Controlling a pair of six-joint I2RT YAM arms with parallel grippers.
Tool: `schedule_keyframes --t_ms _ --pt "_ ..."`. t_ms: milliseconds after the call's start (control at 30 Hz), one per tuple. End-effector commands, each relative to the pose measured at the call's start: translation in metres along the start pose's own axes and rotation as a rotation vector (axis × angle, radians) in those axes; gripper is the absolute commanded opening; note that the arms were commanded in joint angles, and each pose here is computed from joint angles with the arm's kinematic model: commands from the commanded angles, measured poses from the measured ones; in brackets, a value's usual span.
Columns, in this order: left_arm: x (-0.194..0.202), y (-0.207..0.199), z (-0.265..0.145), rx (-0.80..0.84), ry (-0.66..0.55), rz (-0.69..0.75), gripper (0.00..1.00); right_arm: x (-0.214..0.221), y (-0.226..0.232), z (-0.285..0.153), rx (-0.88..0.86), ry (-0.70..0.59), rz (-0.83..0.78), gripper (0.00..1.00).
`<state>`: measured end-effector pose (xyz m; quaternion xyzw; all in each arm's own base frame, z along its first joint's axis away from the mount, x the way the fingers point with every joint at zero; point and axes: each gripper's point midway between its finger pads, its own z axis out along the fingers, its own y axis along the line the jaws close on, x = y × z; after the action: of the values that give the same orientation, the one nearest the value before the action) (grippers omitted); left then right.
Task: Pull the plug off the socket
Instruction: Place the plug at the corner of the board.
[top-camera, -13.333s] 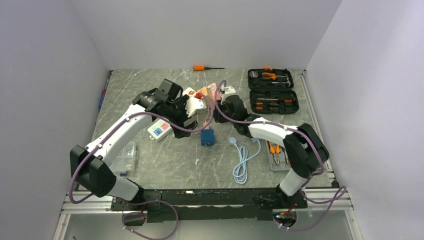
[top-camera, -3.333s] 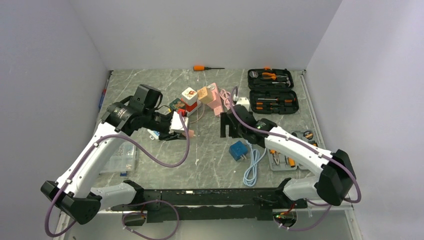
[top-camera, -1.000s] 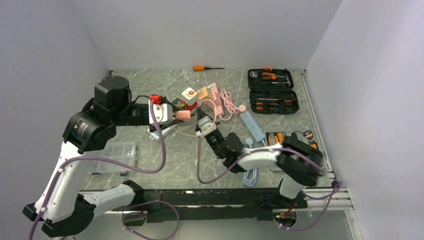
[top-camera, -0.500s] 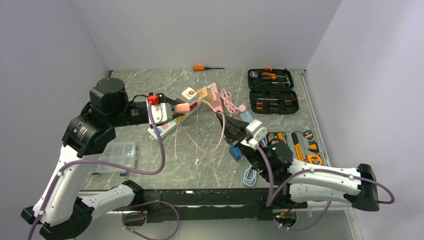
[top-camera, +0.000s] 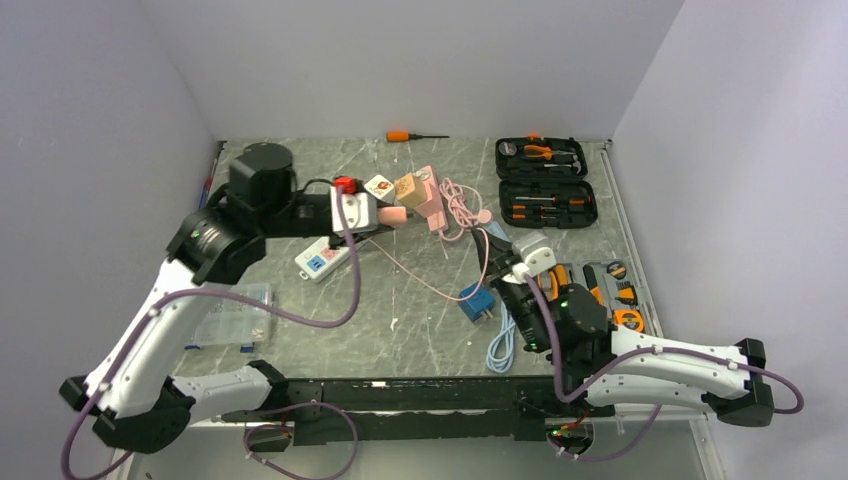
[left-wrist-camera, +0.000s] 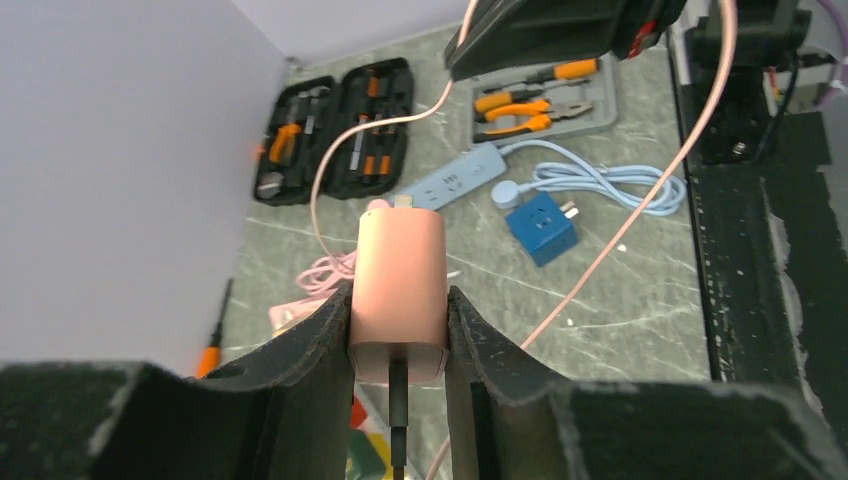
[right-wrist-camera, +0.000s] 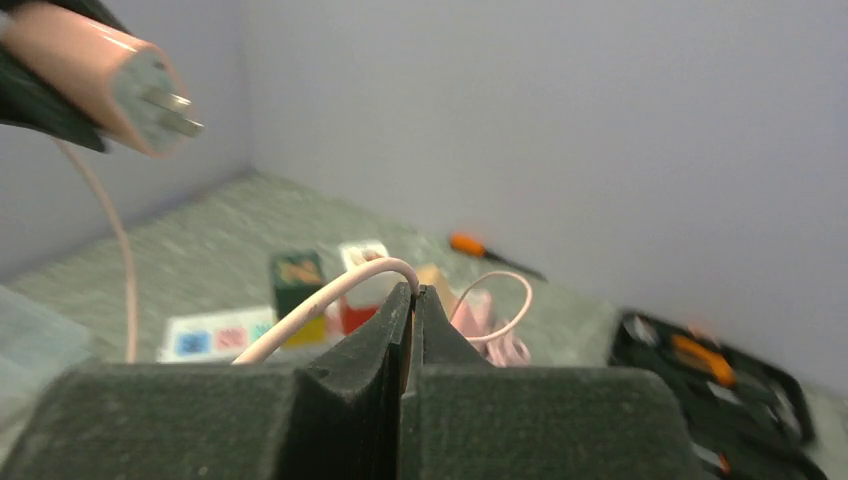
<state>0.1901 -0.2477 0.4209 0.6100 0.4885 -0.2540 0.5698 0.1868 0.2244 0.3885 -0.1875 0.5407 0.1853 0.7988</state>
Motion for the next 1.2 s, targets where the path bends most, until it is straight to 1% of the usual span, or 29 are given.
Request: schedule_keyframes --t_ms 0,67,133,200,267,300,333,433,500,567,600,667,700,767,867,900,1067,1167 --pt "0.018 -0.015 0.036 0.123 0.044 -0.05 0.04 0.055 -0.046 -0.024 0.312 0.255 -0.055 0.0" --pt "0.024 -0.022 0.052 0.183 0.072 -0.058 0.03 0.065 -0.063 -0.038 0.466 0.311 0.045 0.0" --pt "0.032 -0.029 0.069 0.232 0.098 -0.07 0.02 0.08 -0.066 -0.051 0.513 0.369 0.112 0.0" --pt "0.041 -0.04 0.084 0.282 0.119 -0.083 0.02 0.09 -0.077 -0.064 0.598 0.401 0.127 0.0" --pt "0.051 -0.056 0.097 0.348 0.14 -0.078 0.02 0.096 -0.084 -0.078 0.646 0.443 0.17 0.0" --pt "0.057 -0.065 0.103 0.387 0.154 -0.062 0.02 0.1 -0.086 -0.083 0.69 0.441 0.259 0.0" --pt "0.062 -0.074 0.108 0.418 0.166 -0.05 0.01 0.104 -0.088 -0.091 0.71 0.469 0.267 0.0" --pt "0.071 -0.092 0.125 0.485 0.178 -0.028 0.01 0.127 -0.085 -0.107 0.731 0.584 0.203 0.02" --pt "0.079 -0.099 0.135 0.513 0.19 -0.021 0.01 0.144 -0.078 -0.111 0.738 0.656 0.155 0.08" --pt "0.087 -0.102 0.144 0.527 0.205 -0.043 0.01 0.155 -0.079 -0.12 0.788 0.697 0.125 0.16" --pt "0.091 -0.104 0.148 0.534 0.215 -0.06 0.0 0.16 -0.08 -0.124 0.81 0.707 0.11 0.25" --pt "0.099 -0.108 0.154 0.538 0.233 -0.107 0.0 0.168 -0.082 -0.13 0.821 0.739 0.061 0.51" --pt "0.102 -0.109 0.155 0.535 0.239 -0.133 0.0 0.173 -0.08 -0.131 0.813 0.76 0.051 0.57" --pt "0.107 -0.11 0.156 0.51 0.233 -0.192 0.0 0.186 -0.073 -0.134 0.782 0.807 0.053 0.62" --pt "0.12 -0.105 0.153 0.437 0.217 -0.298 0.0 0.201 -0.059 -0.136 0.714 0.85 0.117 0.73" --pt "0.125 -0.1 0.152 0.4 0.217 -0.33 0.0 0.204 -0.057 -0.138 0.699 0.855 0.14 0.76" --pt "0.14 -0.066 0.142 0.223 0.224 -0.416 0.0 0.201 -0.053 -0.144 0.631 0.856 0.254 0.8" --pt "0.146 -0.059 0.138 0.188 0.248 -0.45 0.0 0.201 -0.047 -0.152 0.585 0.901 0.297 0.81"
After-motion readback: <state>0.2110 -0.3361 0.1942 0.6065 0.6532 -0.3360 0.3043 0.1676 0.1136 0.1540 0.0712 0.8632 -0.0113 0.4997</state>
